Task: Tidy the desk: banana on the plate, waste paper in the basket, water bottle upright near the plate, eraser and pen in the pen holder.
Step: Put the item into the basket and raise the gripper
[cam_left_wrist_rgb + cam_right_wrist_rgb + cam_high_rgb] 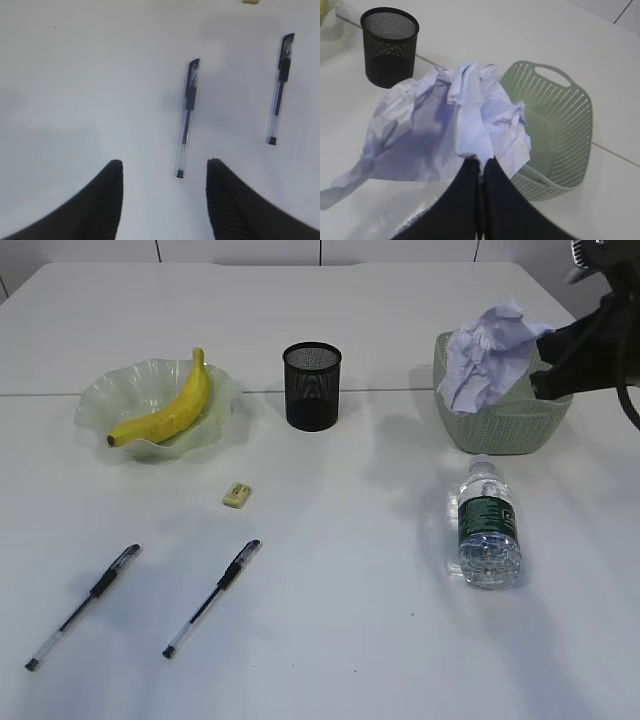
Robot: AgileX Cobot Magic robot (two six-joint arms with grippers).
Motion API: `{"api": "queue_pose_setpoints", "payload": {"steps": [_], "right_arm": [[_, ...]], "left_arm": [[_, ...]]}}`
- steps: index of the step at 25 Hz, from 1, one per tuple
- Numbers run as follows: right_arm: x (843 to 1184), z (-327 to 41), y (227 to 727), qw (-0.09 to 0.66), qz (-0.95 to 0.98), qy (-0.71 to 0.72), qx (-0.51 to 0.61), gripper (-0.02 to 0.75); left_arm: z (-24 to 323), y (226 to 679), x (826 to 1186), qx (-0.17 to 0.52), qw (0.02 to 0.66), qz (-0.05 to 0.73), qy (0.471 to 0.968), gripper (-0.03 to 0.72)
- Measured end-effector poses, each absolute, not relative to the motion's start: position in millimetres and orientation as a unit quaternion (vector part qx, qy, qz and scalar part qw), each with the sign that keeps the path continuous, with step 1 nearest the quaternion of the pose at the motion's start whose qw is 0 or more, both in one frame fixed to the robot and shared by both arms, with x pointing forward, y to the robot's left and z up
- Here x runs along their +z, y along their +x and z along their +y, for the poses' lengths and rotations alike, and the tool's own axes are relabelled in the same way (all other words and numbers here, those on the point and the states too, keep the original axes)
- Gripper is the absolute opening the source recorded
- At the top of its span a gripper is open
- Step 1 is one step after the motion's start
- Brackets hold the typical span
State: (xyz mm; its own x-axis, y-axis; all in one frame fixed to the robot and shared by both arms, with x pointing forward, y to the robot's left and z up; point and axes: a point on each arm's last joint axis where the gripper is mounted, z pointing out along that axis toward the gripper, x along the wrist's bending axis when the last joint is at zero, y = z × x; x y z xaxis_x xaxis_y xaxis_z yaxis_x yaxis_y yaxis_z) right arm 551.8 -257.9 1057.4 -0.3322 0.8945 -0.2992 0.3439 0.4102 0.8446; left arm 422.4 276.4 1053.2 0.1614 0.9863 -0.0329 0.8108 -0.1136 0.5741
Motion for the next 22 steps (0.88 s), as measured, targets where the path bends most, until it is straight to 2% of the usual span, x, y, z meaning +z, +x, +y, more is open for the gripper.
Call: {"api": "queue_pose_setpoints", "payload": {"steps": [13, 22], "right_arm": [[1052.7, -262.4, 597.2, 0.412, 0.721, 0.447, 0.334, -0.015], [1043.8, -291.7, 622.7, 0.419, 0.693, 0.493, 0.318, -0.015]], "left_arm": [[276.5, 422.8, 1053.5, 0.186, 0.241, 0.620, 0.723, 0.382], [276.5, 423.4, 1053.9, 0.188, 0.243, 0.620, 0.722, 0.382]]}}
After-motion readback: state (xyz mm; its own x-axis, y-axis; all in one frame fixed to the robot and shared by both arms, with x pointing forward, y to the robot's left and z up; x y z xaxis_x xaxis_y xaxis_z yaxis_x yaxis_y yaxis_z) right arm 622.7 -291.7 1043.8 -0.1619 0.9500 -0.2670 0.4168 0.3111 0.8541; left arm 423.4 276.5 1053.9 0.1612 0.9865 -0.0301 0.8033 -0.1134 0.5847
